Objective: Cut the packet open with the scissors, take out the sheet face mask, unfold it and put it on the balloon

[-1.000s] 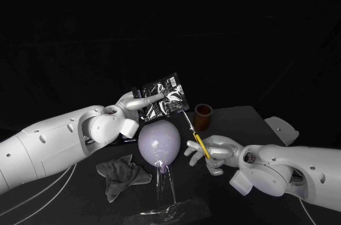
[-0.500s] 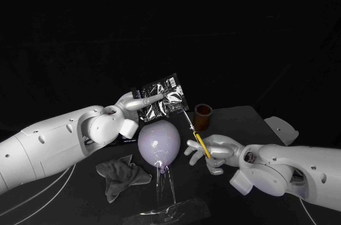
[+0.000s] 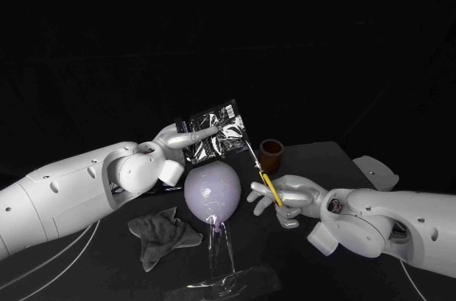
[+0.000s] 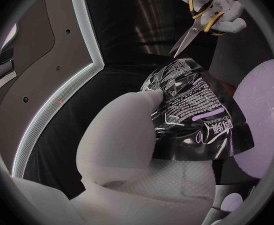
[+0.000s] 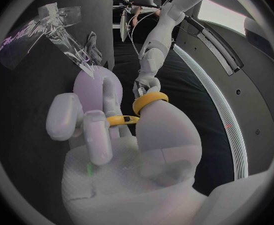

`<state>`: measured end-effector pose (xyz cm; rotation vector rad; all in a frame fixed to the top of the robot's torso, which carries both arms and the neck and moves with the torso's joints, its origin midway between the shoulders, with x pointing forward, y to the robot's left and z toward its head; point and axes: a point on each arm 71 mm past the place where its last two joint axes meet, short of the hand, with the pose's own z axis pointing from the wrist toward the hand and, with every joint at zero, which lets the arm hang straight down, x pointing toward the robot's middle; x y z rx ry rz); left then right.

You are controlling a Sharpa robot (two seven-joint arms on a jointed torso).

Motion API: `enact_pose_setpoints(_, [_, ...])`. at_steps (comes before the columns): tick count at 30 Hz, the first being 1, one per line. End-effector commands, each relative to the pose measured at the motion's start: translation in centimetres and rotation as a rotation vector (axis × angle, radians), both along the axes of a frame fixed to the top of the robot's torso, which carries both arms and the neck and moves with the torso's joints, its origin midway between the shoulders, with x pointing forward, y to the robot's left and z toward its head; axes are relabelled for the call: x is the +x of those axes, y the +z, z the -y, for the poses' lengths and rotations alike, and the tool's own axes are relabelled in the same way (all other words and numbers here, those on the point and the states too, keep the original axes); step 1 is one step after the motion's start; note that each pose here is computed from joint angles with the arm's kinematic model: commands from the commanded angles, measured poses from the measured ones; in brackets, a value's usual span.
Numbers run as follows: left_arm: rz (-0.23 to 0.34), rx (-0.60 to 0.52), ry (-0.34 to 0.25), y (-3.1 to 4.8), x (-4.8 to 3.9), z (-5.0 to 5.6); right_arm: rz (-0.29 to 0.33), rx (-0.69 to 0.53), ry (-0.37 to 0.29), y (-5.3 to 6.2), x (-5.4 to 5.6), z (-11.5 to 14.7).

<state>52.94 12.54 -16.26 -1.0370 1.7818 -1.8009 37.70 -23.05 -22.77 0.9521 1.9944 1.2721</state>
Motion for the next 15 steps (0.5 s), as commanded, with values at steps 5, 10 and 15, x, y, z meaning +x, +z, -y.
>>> enact_pose_setpoints(5, [0.004,0.003,-0.026,0.16,-0.17,0.37,0.032,0.009,0.017,0.42,0.26,-0.29])
enact_pose_setpoints(10, [0.006,0.004,-0.022,0.15,-0.13,0.35,0.034,0.007,0.016,0.47,0.38,-0.25])
enact_pose_setpoints(15, [0.013,0.000,0.002,0.18,0.11,0.12,0.032,0.004,0.013,0.48,0.39,-0.06])
